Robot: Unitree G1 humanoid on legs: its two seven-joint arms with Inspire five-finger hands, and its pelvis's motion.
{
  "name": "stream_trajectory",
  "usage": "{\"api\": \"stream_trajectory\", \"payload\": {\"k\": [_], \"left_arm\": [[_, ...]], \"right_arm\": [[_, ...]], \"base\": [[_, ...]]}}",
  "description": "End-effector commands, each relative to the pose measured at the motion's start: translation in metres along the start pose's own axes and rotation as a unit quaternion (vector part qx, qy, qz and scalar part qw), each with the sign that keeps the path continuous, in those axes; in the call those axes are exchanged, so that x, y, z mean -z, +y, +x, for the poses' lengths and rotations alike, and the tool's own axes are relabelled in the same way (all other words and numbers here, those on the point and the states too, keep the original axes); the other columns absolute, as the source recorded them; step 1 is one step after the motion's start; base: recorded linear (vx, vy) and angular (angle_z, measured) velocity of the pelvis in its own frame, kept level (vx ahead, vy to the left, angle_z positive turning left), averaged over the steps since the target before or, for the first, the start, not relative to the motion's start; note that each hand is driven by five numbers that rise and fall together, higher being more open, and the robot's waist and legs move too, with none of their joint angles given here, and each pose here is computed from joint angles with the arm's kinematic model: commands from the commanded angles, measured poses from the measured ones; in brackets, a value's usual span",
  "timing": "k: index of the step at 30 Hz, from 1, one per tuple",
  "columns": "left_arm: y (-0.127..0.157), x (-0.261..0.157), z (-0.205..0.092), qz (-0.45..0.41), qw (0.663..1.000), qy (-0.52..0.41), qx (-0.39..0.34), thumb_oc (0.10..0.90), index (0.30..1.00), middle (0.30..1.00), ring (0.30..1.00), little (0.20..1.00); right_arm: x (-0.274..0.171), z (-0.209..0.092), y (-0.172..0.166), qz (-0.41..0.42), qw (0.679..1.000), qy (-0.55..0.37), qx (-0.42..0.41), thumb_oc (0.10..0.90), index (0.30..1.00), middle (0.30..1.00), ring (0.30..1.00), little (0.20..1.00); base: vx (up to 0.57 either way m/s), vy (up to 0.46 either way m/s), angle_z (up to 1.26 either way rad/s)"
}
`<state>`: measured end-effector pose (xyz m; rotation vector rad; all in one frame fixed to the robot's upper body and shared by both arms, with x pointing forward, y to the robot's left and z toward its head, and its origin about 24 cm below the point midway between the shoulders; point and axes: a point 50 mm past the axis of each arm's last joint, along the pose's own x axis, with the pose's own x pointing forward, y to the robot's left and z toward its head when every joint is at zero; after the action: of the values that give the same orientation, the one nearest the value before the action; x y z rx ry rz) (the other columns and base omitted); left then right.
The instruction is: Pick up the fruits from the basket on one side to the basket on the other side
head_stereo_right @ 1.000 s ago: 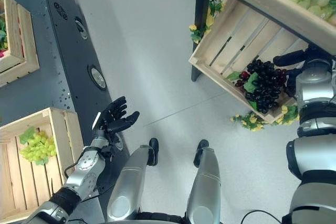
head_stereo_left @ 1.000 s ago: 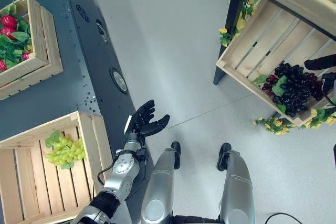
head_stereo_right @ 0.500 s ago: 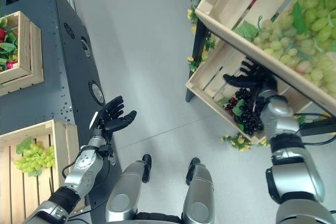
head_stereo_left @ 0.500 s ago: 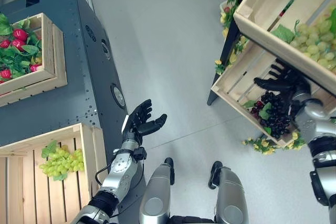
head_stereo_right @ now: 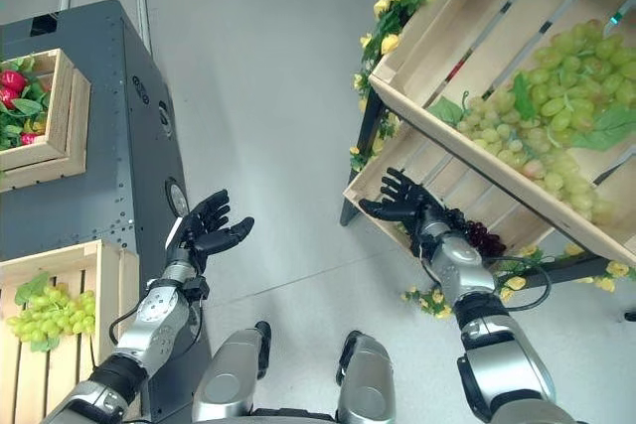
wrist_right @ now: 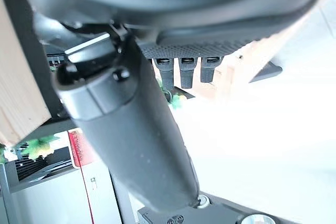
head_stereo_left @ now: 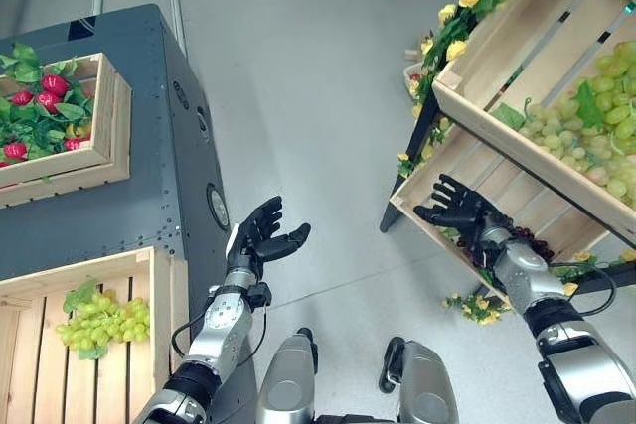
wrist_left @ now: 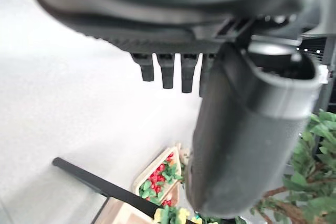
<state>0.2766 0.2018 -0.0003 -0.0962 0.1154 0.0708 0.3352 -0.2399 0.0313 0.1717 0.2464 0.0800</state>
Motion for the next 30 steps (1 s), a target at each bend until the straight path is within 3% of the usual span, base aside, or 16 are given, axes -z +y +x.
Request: {"api": "stream_trajectory", "payload": {"k": [1, 20, 26, 30], "left_arm": [[-0.007, -0.016, 0.002, -0.013, 0.998, -0.058, 0.010, 0.800, 0.900, 0.900, 0.900, 0.900], [0.000, 0.034, -0.026, 0.065, 0.997, 0.029, 0.027, 0.800, 0.900, 0.900, 0.900, 0.900], [-0.006, 0.045, -0.032, 0.102, 0.993, 0.041, 0.043, 0.800, 0.900, 0.900, 0.900, 0.900], [-0.013, 0.045, -0.031, 0.129, 0.990, 0.032, 0.053, 0.800, 0.900, 0.900, 0.900, 0.900]], "right_arm": [[-0.016, 0.003, 0.017, 0.044, 0.996, -0.076, -0.029, 0.800, 0.900, 0.900, 0.900, 0.900], [0.074, -0.028, 0.057, 0.112, 0.988, 0.010, -0.104, 0.800, 0.900, 0.900, 0.900, 0.900], [0.102, -0.040, 0.077, 0.162, 0.977, 0.050, -0.129, 0.800, 0.900, 0.900, 0.900, 0.900], [0.109, -0.042, 0.091, 0.154, 0.979, 0.062, -0.121, 0.800, 0.900, 0.900, 0.900, 0.900]], "base": [[-0.03, 0.013, 0.00], [0.00, 0.022, 0.07], [0.05, 0.031, 0.15], [0.02, 0.069, 0.03]]}}
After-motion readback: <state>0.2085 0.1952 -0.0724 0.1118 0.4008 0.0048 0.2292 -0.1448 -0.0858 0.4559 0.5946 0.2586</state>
